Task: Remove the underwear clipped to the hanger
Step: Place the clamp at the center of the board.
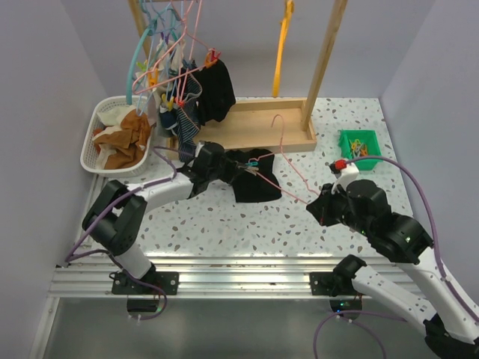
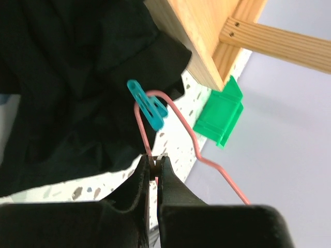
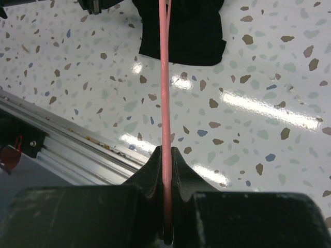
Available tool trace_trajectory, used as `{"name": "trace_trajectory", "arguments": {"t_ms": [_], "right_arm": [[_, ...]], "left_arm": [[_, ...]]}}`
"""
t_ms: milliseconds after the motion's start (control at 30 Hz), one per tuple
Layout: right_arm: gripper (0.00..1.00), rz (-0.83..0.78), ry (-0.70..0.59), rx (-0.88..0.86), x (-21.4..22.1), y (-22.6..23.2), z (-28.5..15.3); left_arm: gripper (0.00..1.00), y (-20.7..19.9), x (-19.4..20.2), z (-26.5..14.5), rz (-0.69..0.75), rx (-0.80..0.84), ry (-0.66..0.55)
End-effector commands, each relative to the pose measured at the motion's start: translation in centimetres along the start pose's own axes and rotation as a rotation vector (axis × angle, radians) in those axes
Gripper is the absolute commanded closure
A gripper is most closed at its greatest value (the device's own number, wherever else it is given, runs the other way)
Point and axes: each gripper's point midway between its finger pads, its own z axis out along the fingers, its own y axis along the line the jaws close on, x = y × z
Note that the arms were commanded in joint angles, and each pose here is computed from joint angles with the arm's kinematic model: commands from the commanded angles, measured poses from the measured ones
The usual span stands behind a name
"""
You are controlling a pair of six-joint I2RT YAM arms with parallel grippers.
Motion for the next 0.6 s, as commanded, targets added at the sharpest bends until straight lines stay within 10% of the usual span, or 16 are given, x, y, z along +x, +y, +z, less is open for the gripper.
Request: {"name": "trace_trajectory", "arguments": {"t_ms": [0, 567], "right_arm": [[1.00, 0.016, -0.069, 0.046, -1.7, -0.6, -0.1], [1.00, -0.019, -0.108, -0.077, -3.7, 2.1, -0.4]], "left_arm": [[1.00, -3.6, 0.9, -2.9, 0.041, 0.120, 0.058], [1.00, 9.8, -2.9, -9.6, 0.608, -0.315, -0.028]]}}
